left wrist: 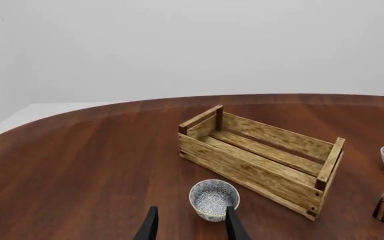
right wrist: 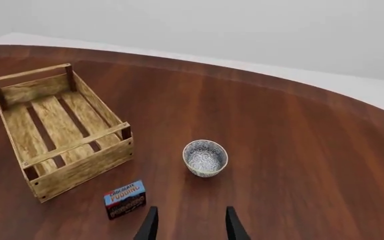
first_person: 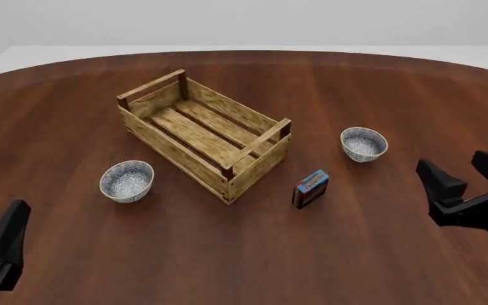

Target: Stack the right bowl on the left bowl and place them in the tray.

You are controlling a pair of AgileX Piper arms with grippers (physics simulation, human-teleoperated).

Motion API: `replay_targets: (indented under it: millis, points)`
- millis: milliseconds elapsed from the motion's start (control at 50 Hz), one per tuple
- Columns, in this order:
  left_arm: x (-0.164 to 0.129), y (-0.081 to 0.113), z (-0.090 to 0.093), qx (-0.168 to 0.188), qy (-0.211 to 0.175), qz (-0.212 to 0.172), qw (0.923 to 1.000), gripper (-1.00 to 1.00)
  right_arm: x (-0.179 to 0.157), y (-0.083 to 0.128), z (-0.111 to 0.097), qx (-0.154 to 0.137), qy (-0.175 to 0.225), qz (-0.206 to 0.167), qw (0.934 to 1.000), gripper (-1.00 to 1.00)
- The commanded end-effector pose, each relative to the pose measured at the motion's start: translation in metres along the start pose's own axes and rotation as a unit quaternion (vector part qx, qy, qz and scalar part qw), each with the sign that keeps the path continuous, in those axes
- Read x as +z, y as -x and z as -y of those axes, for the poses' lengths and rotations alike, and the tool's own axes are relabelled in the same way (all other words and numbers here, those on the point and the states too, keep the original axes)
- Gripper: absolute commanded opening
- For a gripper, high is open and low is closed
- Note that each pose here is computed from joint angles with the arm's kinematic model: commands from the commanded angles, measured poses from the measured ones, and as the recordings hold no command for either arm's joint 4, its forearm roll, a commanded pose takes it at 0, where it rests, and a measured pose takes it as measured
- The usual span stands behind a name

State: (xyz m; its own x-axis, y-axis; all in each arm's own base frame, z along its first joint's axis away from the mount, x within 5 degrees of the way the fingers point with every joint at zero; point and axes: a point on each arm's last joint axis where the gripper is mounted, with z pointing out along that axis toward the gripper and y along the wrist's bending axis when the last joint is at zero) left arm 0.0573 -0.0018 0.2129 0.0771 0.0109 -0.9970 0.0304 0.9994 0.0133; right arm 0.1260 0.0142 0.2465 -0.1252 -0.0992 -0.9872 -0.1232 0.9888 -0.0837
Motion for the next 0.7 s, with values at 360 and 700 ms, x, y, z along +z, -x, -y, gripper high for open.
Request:
replay_targets:
  millis: [360, 700]
  points:
    - [0.000, 0.000, 0.000, -0.001, 0.002, -0.001, 1.0000, 1.00, 0.061, 0.023, 0.005, 0.013, -0.006, -0.021, 0.9997, 1.00]
    - [0.001, 0.000, 0.000, -0.001, 0.002, -0.002, 1.0000, 1.00, 0.100, 0.021, 0.011, 0.026, -0.015, -0.059, 0.9978, 1.00]
